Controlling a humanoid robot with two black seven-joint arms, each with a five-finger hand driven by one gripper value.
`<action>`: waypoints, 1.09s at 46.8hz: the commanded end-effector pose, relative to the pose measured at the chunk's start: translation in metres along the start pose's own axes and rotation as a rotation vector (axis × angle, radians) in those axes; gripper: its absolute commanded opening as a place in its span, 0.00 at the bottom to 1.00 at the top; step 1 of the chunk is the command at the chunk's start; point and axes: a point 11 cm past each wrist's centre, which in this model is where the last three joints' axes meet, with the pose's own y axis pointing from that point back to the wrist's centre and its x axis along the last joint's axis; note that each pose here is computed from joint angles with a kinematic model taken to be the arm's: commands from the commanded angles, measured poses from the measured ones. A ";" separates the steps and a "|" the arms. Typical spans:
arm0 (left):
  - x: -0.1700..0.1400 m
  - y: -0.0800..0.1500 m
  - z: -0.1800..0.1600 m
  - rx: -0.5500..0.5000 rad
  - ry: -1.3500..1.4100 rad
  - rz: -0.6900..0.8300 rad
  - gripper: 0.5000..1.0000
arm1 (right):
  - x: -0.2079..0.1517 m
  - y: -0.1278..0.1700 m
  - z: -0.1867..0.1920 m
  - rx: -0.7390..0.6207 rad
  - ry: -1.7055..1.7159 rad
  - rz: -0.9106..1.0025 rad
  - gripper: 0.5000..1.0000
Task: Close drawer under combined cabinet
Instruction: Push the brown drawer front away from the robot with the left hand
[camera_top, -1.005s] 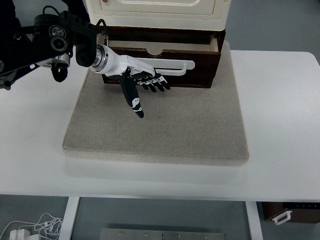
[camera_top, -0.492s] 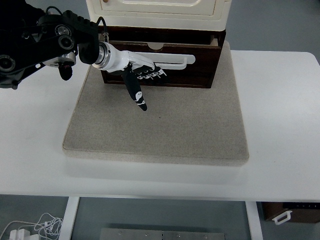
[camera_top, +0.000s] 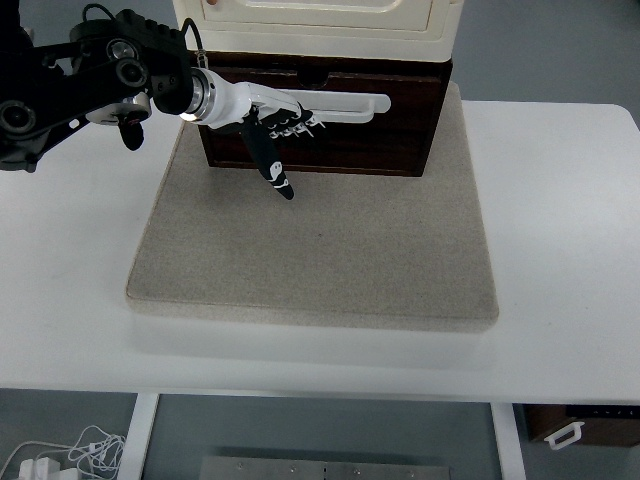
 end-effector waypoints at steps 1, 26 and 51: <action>0.001 0.000 0.001 -0.002 0.004 0.010 1.00 | 0.000 0.000 0.000 0.000 0.000 -0.001 0.90; 0.004 -0.004 0.001 -0.003 0.015 0.021 1.00 | 0.000 0.000 0.000 0.000 0.000 0.000 0.90; 0.009 -0.003 -0.003 0.006 0.025 0.033 1.00 | 0.000 0.000 0.000 0.000 0.000 0.000 0.90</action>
